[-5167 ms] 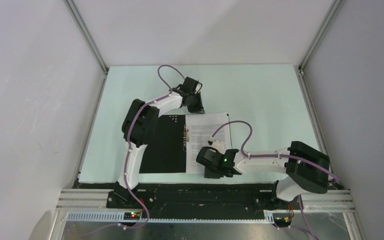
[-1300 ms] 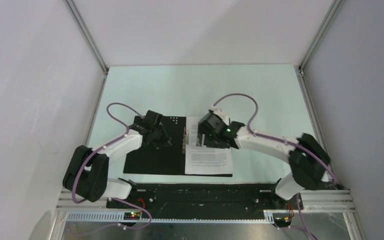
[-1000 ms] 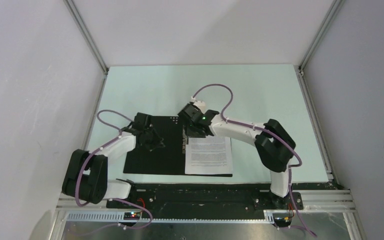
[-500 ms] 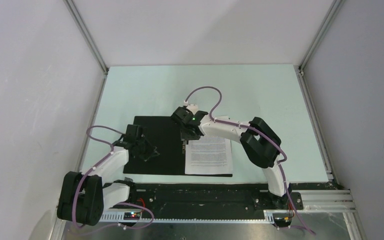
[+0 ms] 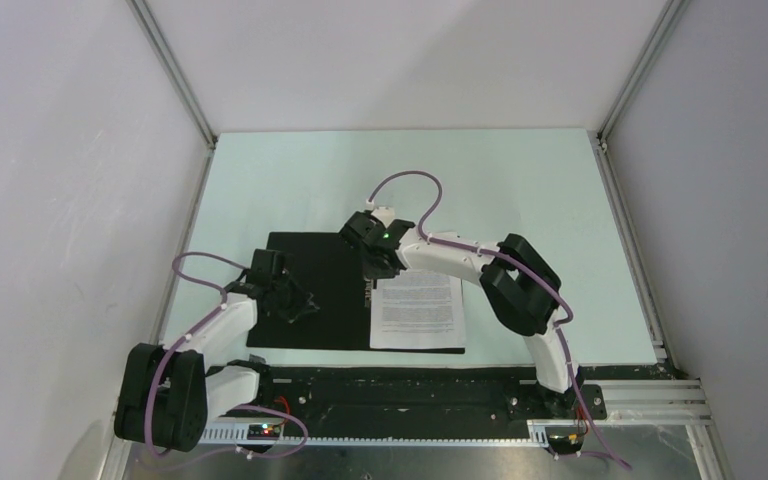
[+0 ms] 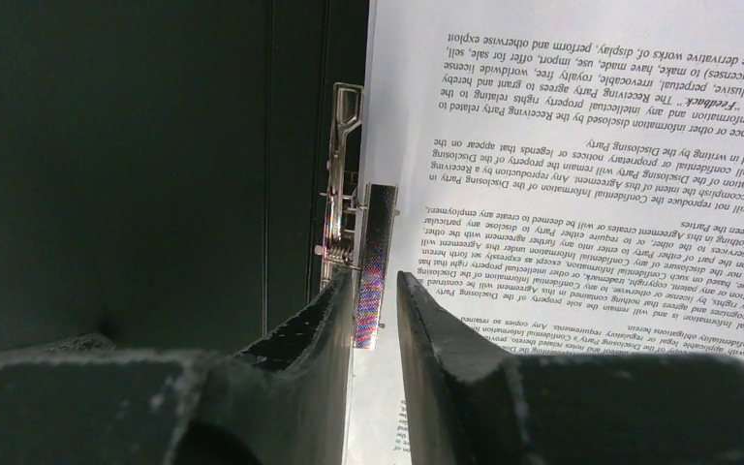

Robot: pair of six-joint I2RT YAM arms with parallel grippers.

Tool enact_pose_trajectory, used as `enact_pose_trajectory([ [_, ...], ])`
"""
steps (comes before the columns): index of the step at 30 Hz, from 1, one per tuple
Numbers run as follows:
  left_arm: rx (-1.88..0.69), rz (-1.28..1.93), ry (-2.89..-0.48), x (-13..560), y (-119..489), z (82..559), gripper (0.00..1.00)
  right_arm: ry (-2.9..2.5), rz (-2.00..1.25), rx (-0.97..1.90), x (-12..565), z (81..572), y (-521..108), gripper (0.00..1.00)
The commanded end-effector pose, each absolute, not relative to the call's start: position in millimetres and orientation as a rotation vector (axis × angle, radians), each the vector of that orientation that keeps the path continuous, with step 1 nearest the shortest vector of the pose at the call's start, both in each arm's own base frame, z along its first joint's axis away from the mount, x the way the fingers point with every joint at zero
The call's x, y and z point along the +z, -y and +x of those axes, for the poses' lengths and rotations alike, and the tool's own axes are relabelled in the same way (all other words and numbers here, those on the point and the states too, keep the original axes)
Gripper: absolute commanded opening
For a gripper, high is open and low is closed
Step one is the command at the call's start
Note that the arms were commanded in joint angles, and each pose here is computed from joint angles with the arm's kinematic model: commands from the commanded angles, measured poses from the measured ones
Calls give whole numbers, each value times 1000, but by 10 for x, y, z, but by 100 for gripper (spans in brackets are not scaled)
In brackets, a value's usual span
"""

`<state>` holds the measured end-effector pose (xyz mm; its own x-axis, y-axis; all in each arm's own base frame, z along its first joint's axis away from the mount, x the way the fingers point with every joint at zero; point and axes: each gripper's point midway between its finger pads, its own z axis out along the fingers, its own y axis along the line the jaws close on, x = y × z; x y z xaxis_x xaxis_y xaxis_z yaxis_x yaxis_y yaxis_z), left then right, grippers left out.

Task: Put the files into the folder

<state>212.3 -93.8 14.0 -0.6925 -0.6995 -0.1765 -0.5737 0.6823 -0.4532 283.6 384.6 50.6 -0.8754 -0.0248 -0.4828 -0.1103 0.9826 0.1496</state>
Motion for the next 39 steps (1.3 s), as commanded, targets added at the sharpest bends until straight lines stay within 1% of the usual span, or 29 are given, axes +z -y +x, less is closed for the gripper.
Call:
enact_pose_trajectory([
  [1,-475,-1044,-2555,68,853,2070,0,-2614,-98,215,507,2874,-3878,30],
  [5,-471,-1043,-2558,56,846,2059,0,-2631,-109,241,438,2853,-3932,30],
  [8,-470,-1043,-2557,51,839,2057,0,-2639,-117,257,415,2842,-3968,29],
  [10,-465,-1045,-2560,41,831,2049,0,-2640,-115,258,414,2843,-3969,25],
  [11,-462,-1044,-2561,35,827,2045,0,-2640,-115,259,424,2835,-3969,21],
  [13,-456,-1050,-2563,20,819,2032,0,-2636,-118,258,454,2823,-3965,18],
  [21,-452,-1053,-2564,6,812,2027,0,-2652,-156,259,479,2634,-3975,18],
  [25,-454,-1052,-2564,18,815,2048,0,-2662,-165,252,459,2530,-3937,21],
  [34,-446,-1053,-2565,19,810,2068,0,-2658,-191,274,487,2356,-3925,38],
  [39,-441,-1056,-2565,21,806,2078,0,-2638,-196,305,579,2329,-3926,40],
])
